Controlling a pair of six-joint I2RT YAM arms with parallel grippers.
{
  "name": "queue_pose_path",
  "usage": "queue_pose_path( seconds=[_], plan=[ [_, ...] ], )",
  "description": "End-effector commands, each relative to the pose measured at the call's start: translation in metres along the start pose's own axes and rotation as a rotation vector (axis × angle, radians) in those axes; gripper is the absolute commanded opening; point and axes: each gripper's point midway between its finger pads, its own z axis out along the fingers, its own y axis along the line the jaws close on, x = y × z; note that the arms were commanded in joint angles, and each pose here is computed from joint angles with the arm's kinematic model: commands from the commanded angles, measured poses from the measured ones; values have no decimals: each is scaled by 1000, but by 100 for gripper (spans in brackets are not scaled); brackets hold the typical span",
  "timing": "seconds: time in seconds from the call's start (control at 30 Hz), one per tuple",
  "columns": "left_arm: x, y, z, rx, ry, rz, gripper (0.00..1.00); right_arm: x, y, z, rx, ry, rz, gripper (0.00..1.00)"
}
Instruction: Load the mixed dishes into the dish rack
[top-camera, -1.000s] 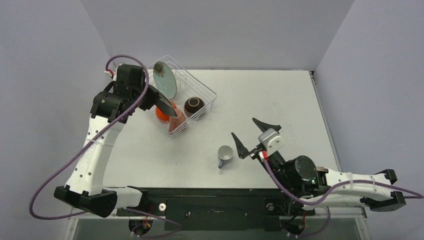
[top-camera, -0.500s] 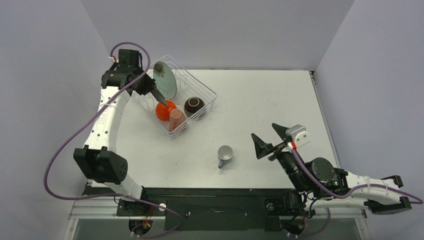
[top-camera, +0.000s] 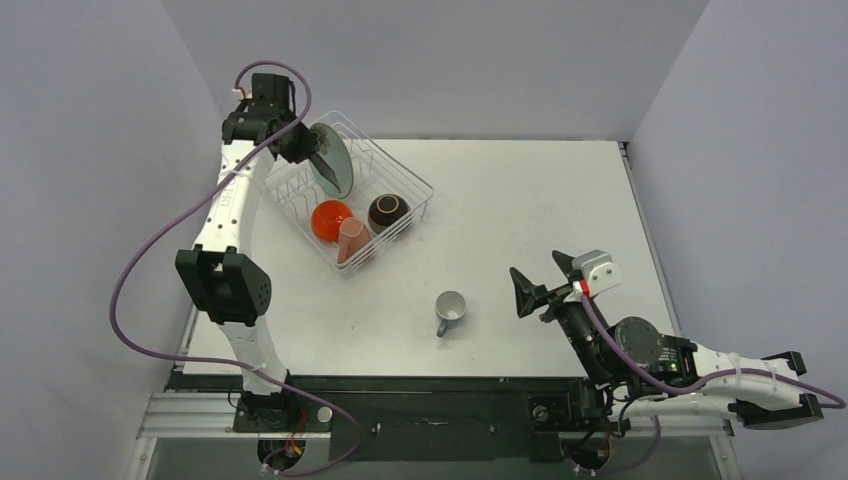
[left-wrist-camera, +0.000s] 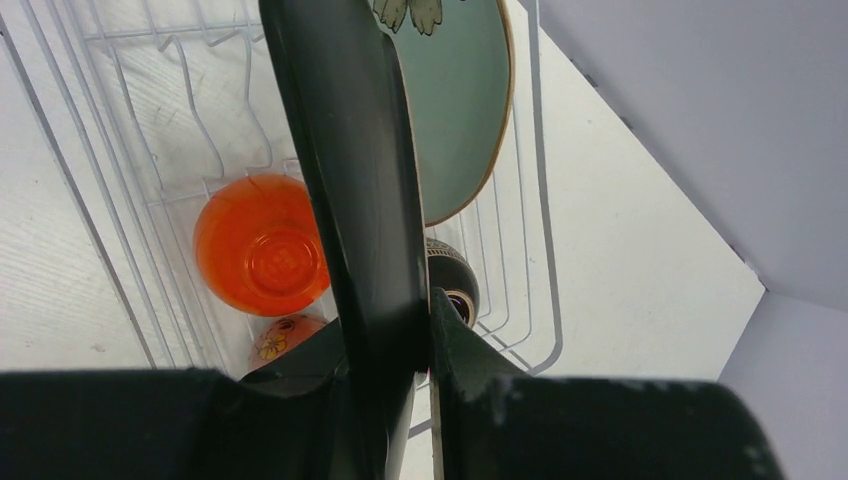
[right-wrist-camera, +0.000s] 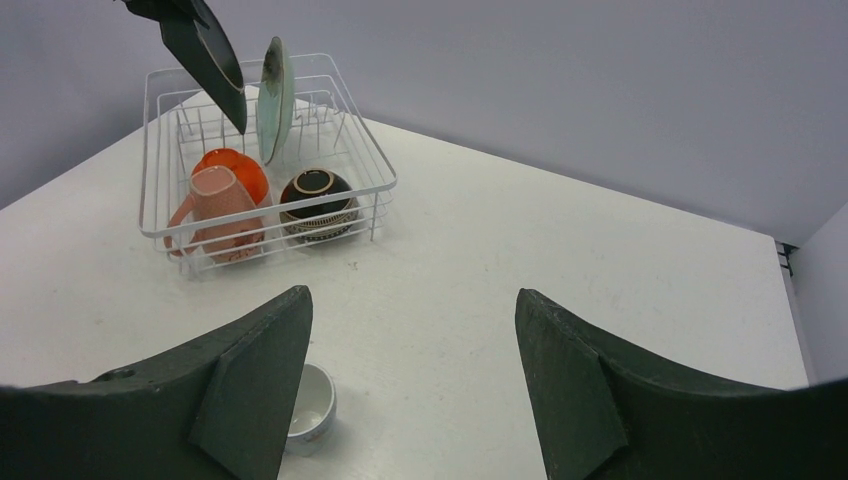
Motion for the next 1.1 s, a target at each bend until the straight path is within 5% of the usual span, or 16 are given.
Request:
queue_pose_path(
  seconds=[0.0,1.07],
  plan=[
    [-42,-28,-16,96,-145,-29,0,-1,-4,0,32,7,6,70],
    [-29,-2,55,-23,-94,-64,0,7,-4,0,54,27,16,70]
  ],
)
